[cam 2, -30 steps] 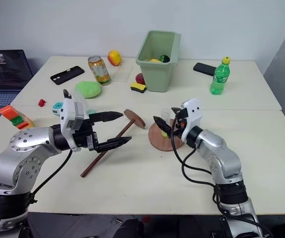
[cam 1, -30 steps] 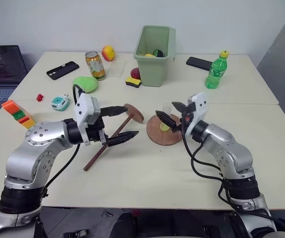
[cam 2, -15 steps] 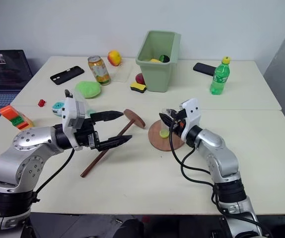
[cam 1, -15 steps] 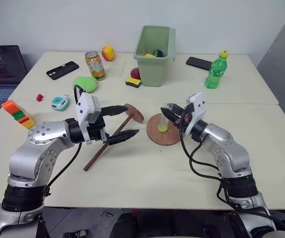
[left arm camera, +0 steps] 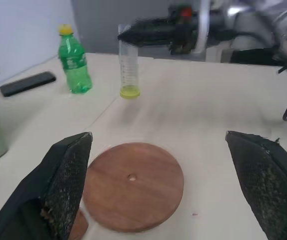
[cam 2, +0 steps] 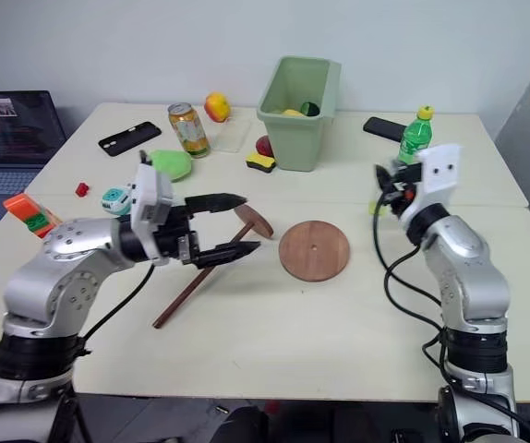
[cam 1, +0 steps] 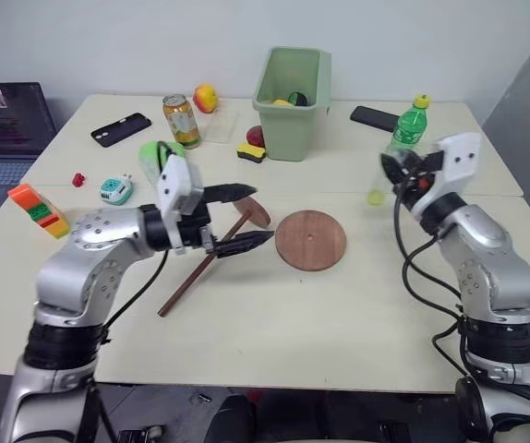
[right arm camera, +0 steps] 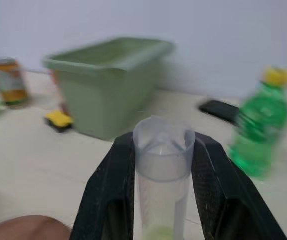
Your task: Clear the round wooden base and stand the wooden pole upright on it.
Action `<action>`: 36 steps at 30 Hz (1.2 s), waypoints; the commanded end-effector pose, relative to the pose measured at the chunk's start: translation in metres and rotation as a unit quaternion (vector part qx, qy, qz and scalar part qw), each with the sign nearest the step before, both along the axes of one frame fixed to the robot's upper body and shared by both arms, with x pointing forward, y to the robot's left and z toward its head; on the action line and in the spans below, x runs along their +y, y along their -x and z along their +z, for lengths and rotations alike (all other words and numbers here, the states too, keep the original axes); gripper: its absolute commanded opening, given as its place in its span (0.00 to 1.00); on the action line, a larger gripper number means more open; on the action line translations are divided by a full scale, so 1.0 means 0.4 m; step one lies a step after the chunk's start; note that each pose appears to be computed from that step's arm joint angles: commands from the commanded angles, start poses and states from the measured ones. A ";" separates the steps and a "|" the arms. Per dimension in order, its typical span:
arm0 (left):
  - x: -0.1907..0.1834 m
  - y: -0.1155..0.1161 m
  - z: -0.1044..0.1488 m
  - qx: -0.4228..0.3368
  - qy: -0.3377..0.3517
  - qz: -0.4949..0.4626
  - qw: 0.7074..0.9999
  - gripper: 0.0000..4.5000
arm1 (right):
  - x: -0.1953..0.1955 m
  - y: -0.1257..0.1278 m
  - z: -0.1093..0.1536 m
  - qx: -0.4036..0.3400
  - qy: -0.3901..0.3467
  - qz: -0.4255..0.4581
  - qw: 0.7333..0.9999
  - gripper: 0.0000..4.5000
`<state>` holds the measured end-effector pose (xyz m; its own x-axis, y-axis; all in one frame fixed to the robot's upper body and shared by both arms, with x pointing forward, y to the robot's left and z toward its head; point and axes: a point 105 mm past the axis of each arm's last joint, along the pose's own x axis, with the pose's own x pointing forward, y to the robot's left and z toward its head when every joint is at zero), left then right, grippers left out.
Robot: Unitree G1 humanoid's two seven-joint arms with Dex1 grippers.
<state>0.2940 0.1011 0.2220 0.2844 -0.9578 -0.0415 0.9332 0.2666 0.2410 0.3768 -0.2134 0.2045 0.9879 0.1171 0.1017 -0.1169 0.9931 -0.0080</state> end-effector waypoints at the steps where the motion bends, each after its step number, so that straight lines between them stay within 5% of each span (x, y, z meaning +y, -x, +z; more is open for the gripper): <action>1: -0.021 0.001 0.020 -0.017 0.004 -0.024 1.000 1.00 | -0.085 -0.014 -0.025 0.014 -0.050 -0.069 0.996 0.26; 22: -0.027 0.016 0.023 -0.016 0.005 -0.028 0.999 1.00 | -0.082 -0.013 -0.063 0.019 -0.016 -0.077 0.997 0.26; 24: -0.024 0.019 0.022 -0.016 0.004 -0.027 1.000 1.00 | -0.080 -0.008 -0.067 0.020 -0.014 -0.077 0.997 0.43; 36: 0.010 0.001 0.002 -0.002 0.000 0.003 1.000 1.00 | -0.068 0.031 0.007 -0.021 -0.003 -0.065 0.998 0.99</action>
